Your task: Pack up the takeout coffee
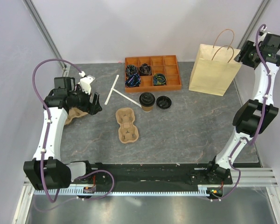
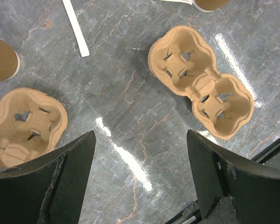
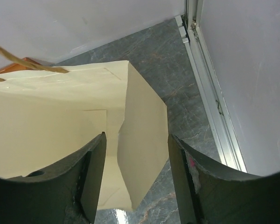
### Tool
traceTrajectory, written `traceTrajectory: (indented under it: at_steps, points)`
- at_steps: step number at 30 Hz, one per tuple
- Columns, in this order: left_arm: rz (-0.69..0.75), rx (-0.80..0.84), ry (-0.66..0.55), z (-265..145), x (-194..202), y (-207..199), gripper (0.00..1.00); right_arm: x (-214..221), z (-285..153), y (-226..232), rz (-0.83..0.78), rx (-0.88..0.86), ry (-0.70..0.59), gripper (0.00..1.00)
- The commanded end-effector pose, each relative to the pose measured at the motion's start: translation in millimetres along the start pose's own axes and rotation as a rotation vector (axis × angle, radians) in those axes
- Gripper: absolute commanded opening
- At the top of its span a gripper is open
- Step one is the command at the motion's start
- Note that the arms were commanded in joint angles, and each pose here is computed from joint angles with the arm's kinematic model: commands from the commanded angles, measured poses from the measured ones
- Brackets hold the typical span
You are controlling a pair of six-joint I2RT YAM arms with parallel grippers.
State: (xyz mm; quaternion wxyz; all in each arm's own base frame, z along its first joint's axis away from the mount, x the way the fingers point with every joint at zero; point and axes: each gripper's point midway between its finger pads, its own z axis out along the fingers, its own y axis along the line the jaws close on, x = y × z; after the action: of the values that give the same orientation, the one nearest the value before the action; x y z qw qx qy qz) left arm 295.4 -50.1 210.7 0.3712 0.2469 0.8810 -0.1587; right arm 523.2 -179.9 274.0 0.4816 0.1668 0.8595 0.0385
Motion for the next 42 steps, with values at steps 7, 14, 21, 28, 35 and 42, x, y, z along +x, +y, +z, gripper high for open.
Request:
traceTrajectory:
  at_steps: [7, 14, 21, 28, 35, 42]
  points:
    - [0.012, 0.020, -0.059, -2, -11, -7, 0.86, -33, -5, 4, -0.080, 0.022, -0.103, 0.25]
    - [0.048, 0.099, -0.136, -11, -27, -25, 0.91, -68, -67, 37, -0.237, -0.080, -0.242, 0.00]
    - [0.107, 0.125, -0.170, -18, -34, -34, 0.92, -61, -133, 71, -0.459, -0.230, -0.302, 0.00]
    - [0.111, 0.146, -0.186, -20, -39, -39, 0.92, -16, -201, 108, -0.688, -0.420, -0.290, 0.00]
    - [0.133, 0.159, -0.152, -5, -34, -47, 0.89, 56, -239, 137, -0.841, -0.666, -0.198, 0.00]
    - [0.191, 0.157, -0.015, 39, -13, -49, 0.85, 115, -280, 174, -0.954, -0.872, -0.209, 0.00]
